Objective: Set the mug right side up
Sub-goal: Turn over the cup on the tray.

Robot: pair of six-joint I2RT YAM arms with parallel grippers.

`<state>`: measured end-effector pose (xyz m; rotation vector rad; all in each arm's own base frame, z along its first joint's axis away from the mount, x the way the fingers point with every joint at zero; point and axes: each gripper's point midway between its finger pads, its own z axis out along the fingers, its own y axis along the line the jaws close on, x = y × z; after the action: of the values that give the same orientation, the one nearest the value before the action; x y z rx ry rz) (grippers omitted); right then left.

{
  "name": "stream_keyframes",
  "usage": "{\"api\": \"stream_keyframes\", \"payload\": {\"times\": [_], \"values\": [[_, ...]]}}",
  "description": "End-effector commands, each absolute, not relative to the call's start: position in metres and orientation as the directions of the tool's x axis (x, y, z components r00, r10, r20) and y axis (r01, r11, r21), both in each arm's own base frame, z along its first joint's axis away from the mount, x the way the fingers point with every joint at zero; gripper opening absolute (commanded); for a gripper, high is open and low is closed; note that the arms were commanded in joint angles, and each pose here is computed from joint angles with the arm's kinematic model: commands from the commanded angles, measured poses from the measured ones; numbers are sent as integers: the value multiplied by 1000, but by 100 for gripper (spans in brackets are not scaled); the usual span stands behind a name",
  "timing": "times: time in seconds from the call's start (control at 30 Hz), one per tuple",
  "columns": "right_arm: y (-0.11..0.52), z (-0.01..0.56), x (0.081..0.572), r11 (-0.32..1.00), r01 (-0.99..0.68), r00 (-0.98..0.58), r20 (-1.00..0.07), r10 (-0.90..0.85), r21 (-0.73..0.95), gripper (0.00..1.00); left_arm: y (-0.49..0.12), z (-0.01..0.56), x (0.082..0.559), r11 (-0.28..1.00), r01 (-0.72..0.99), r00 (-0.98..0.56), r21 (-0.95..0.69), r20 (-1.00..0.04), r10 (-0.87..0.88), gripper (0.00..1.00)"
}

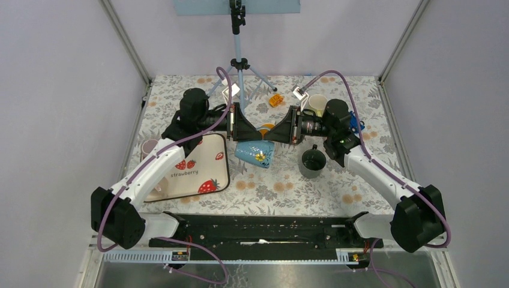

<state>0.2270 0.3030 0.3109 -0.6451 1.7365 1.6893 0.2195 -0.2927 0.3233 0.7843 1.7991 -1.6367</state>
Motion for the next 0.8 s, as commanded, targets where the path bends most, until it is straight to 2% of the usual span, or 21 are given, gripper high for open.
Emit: {"api": "stream_keyframes", "payload": {"times": [0.0, 0.23, 0.63, 0.77], "values": [[304, 328, 213, -29, -762, -648, -759, 68, 647, 25, -296, 344, 214, 5, 811, -585, -585, -811, 9, 0], [304, 326, 213, -30, -757, -653, -754, 66, 653, 30, -297, 342, 212, -12, 806, -592, -592, -806, 12, 0], [303, 318, 204, -46, -748, -664, -748, 12, 662, 30, -300, 339, 209, -35, 799, -599, -600, -800, 32, 0], [301, 313, 203, -22, -749, -663, -749, 2, 663, 21, -301, 336, 210, -37, 796, -603, -604, -797, 39, 0]]}}
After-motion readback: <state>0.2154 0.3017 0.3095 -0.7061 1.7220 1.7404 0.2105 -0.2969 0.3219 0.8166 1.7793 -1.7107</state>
